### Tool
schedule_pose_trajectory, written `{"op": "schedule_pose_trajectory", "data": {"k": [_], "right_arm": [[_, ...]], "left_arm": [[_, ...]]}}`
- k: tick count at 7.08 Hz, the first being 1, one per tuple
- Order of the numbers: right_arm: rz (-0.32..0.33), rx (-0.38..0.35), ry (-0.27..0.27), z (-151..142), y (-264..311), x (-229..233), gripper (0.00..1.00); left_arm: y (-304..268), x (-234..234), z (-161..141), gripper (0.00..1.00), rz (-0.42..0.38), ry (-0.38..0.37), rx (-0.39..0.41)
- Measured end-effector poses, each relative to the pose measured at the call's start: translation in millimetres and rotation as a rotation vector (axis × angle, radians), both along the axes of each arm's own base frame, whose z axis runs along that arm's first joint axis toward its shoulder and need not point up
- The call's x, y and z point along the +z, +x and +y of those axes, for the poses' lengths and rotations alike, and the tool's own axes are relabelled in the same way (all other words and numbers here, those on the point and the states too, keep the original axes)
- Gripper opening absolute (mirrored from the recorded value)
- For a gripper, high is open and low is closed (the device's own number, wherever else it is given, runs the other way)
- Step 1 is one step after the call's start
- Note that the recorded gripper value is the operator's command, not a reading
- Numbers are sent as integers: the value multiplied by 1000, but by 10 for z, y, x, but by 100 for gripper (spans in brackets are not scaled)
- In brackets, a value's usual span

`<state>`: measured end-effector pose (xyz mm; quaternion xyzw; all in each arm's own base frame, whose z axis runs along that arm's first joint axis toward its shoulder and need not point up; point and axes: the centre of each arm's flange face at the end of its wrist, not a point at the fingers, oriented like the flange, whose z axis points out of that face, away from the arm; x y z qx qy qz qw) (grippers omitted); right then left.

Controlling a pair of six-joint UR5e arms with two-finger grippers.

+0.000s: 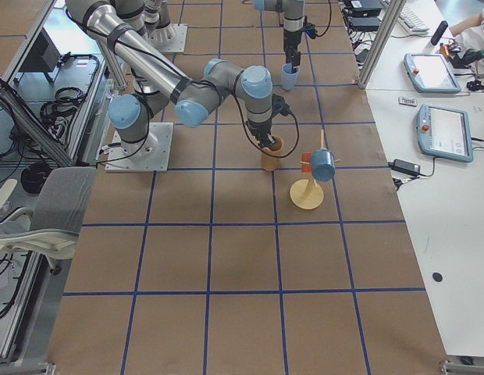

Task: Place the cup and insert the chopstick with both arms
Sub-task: 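Release the blue cup and withdraw the left gripper while the right gripper lifts the chopstick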

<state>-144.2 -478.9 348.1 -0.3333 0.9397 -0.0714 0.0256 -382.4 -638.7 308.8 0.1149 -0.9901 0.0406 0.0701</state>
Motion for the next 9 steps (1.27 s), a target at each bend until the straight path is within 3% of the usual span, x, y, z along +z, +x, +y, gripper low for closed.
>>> {"op": "schedule_pose_trajectory", "data": {"k": [2, 3, 4, 7, 9], "right_arm": [[-15, -8, -1, -12, 31, 82, 0], [-15, -16, -9, -49, 80, 252, 0], [-13, -20, 5, -118, 174, 589, 0], [64, -65, 124, -193, 657, 1782, 0], [87, -124, 163, -322, 1306, 2019, 0]], "left_arm": [[239, 557, 97, 100, -13, 10, -55], [343, 926, 272, 95, -14, -4, -82], [447, 1246, 526, 96, -18, -15, -104], [906, 1489, 1393, 100, -41, 1, -120], [1287, 1588, 1701, 100, -75, 24, -236]]}}
